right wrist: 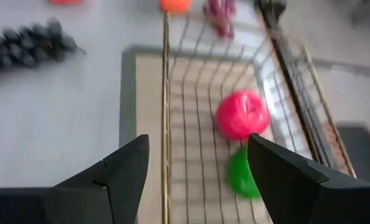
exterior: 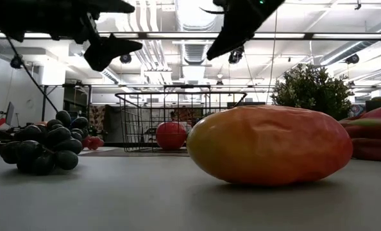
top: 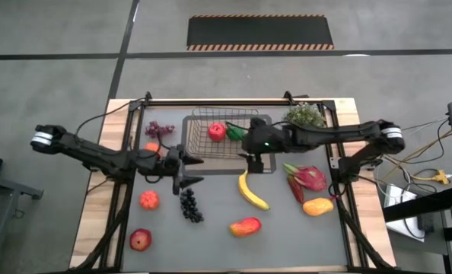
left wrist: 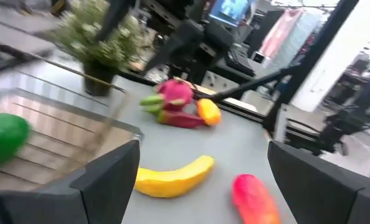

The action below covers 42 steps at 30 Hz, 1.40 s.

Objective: Build produce basket
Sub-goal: Put the pumpkin into the wire basket

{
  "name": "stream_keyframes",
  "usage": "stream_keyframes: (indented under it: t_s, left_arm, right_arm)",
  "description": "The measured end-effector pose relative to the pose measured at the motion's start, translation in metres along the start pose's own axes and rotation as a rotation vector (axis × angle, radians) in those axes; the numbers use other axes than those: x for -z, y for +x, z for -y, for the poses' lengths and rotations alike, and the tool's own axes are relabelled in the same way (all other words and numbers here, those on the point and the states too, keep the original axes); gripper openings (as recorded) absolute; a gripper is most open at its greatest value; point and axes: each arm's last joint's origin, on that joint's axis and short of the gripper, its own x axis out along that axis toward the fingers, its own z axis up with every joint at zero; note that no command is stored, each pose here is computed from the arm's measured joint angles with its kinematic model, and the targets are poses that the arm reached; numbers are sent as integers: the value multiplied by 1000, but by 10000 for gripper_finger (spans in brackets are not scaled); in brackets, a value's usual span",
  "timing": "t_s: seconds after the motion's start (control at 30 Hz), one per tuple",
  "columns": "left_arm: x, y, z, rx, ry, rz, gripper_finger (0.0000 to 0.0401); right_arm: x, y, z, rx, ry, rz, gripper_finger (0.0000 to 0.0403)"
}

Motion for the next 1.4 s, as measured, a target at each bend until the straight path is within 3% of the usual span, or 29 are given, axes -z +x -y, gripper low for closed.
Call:
stream_keyframes:
  t_s: [0.13, 0.27, 0.37, 0.53, 0.67, 0.87, 1.1, 1.4]
  left_arm:
    - [5, 10, 16, 21, -77, -86, 336]
    - [16, 19, 33, -47, -230, -297, 336]
    - [24, 19, 45, -213, -351, -542, 336]
    - [26, 6, 55, -621, -432, -973, 336]
    - [17, 2, 61, -769, -421, -1159, 336]
    - [21, -8, 57, -896, -436, -1287, 336]
    - [38, -26, 46, -999, -480, -1291, 336]
    - [46, -33, 43, -1021, -481, -1293, 336]
  right_arm:
    - [13, -5, -14, 5, -71, 182, 251]
    - [24, -11, -24, 27, -129, 356, 251]
    - [34, -14, -27, -13, -155, 421, 249]
    - [45, -14, -29, -42, -162, 459, 249]
    - [48, -8, -31, -48, -167, 435, 248]
    - [51, 0, -34, -61, -149, 405, 247]
    - [53, 4, -35, -65, -144, 394, 246]
    - [53, 4, -35, -71, -116, 393, 247]
